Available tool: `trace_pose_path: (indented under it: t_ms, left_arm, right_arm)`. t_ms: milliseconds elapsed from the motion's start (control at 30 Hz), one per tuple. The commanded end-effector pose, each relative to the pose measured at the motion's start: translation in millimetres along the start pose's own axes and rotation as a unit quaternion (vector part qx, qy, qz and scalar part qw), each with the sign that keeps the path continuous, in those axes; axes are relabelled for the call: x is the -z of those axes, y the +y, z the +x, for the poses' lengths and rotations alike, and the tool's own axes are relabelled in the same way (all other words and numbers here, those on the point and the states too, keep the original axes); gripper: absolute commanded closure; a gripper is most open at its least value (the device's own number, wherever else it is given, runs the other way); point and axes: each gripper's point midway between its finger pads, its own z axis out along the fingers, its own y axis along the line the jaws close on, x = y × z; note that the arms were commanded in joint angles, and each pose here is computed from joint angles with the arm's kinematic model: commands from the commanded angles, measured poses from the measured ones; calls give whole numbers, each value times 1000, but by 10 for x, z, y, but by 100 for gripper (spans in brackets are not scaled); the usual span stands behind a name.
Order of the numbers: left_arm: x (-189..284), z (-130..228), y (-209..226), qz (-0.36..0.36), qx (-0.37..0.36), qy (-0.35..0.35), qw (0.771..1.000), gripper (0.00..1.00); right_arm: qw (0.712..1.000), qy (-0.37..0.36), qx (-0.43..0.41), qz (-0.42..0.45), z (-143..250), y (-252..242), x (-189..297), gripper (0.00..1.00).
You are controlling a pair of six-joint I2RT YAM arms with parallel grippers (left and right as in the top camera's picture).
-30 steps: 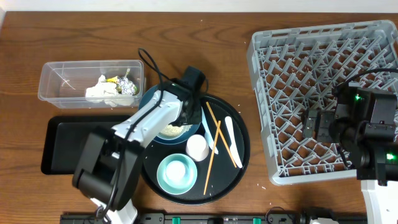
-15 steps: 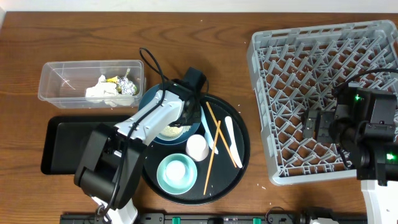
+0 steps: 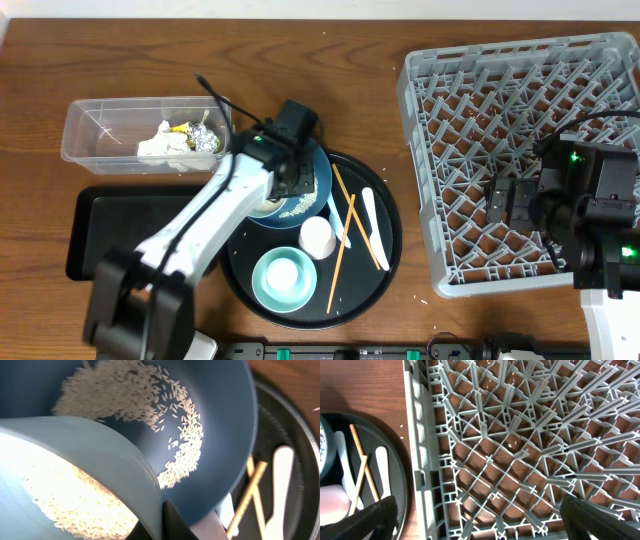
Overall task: Sort waste into correct bins and load items into the dishwasher rack
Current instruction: 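Grasp the light-blue bowl of rice with left gripper, then tip the light-blue bowl over the black tray to pour out rice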
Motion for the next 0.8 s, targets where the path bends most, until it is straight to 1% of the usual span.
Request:
trace_pose_path:
  t_ms: [0, 167, 300, 467, 633, 767]
  left_arm:
    - [312, -120, 68, 11, 4, -36, 999, 94]
    - [548, -43, 301, 9, 33, -32, 999, 94]
    - [656, 19, 383, 40, 37, -15, 998, 94]
    - [710, 44, 553, 68, 63, 2, 996, 94]
    - [724, 81, 720, 130, 85, 16, 988, 94]
    - [775, 76, 841, 184, 97, 12, 978, 94]
  right_arm:
    - [1000, -10, -1, -5, -50, 29, 52, 1]
    - [1000, -8, -1, -5, -42, 29, 52, 1]
    - [1000, -9, -1, -5, -45, 29, 52, 1]
    - [1000, -6, -1, -5, -30, 28, 52, 1]
    - [1000, -5, -1, -5, -29, 28, 52, 1]
    - [1000, -3, -1, -5, -19, 28, 52, 1]
